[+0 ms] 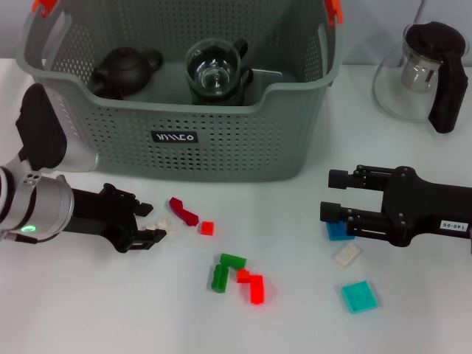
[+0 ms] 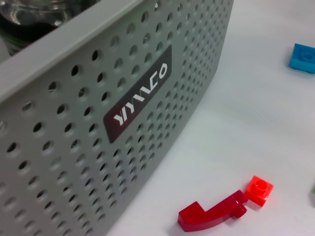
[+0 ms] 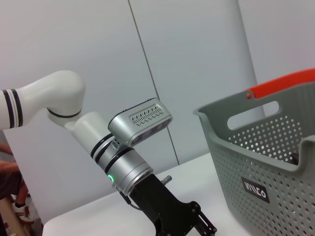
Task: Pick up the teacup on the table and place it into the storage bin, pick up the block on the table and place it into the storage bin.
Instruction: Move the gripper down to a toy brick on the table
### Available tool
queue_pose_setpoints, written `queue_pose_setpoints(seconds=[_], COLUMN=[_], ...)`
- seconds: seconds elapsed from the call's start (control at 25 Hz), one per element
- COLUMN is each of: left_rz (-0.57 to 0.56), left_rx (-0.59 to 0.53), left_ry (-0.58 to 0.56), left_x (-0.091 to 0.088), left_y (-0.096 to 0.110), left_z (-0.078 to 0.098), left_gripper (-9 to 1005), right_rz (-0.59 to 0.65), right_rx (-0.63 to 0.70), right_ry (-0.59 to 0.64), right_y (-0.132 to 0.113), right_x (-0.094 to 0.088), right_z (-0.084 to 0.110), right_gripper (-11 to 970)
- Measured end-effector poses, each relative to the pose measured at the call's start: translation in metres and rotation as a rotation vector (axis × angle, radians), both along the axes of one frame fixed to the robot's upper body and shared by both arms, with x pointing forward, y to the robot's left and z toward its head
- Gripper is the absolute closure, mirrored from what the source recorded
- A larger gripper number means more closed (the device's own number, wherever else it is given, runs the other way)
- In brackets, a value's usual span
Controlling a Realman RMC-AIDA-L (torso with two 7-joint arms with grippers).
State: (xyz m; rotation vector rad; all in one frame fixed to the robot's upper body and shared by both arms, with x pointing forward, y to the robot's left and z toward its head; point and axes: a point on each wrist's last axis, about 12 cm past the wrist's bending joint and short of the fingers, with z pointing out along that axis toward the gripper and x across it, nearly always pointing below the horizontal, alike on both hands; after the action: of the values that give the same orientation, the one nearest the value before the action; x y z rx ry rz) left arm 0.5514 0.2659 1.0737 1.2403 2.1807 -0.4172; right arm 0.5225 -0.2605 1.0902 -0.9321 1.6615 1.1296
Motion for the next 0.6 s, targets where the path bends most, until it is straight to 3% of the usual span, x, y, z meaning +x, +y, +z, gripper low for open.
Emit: queue_pose_setpoints(seconds=[0.44, 0.6], left_rz=[-0.021, -0.014], left_rx=[0.027, 0.019], left_ry=[-0.004, -0.012], left_x=[0.0007, 0.0018], left_y=[-0.0042, -0.0032], left_z=[-0.0016, 0.0018], left_gripper=[561, 742], right_rz=[0.0, 0.0], right_rx=[-0.002, -0.002], right_ry=[-0.003, -0.004], right_y=[-0.0003, -0.0005], right_x=[0.0007, 0.0008], right_z=[0.0008, 0.0009], right_gripper=[294, 294])
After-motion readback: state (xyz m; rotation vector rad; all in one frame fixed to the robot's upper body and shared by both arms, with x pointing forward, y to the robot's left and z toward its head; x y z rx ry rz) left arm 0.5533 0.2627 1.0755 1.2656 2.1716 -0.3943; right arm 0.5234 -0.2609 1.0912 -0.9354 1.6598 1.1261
